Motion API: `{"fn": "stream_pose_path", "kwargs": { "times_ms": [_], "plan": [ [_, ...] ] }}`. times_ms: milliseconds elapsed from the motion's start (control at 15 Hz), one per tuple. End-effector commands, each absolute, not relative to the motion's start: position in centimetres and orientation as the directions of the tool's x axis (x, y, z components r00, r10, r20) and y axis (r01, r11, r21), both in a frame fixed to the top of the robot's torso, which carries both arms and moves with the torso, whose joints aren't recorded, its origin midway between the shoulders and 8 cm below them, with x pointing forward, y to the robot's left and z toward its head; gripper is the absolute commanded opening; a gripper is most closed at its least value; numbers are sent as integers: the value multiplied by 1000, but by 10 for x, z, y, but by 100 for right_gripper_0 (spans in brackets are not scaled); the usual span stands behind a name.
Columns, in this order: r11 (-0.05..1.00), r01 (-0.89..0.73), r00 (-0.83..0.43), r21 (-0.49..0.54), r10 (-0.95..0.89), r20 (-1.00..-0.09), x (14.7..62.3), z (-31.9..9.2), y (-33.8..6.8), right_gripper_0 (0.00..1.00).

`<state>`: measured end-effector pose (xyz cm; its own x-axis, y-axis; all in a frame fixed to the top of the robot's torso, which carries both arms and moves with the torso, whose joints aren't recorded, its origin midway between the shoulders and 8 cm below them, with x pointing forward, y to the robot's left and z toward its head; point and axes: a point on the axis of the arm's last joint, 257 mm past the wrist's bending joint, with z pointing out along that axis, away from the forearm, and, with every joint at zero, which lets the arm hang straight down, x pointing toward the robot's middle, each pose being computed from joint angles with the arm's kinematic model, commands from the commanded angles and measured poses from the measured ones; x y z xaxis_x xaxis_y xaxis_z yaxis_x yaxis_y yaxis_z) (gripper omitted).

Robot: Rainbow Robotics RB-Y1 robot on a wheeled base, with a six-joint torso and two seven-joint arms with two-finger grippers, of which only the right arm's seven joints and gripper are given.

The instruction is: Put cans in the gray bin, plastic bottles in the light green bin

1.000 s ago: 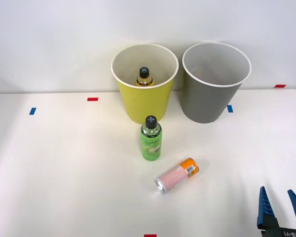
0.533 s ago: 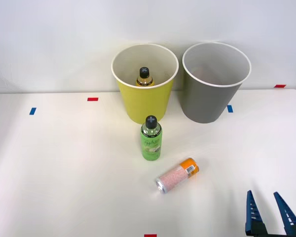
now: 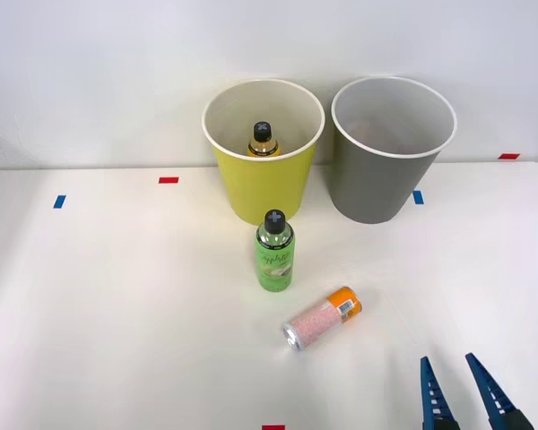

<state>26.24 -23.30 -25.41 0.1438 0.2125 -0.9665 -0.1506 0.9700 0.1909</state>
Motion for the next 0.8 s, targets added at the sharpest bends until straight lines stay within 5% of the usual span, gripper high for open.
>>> {"fn": "stream_pose_path", "kwargs": {
  "times_ms": [67,800],
  "plan": [
    [969,-164,155,183,209,-966,254,-250,-236,62],
    [966,-100,125,239,251,-960,237,-261,-244,62]
  ]
}}
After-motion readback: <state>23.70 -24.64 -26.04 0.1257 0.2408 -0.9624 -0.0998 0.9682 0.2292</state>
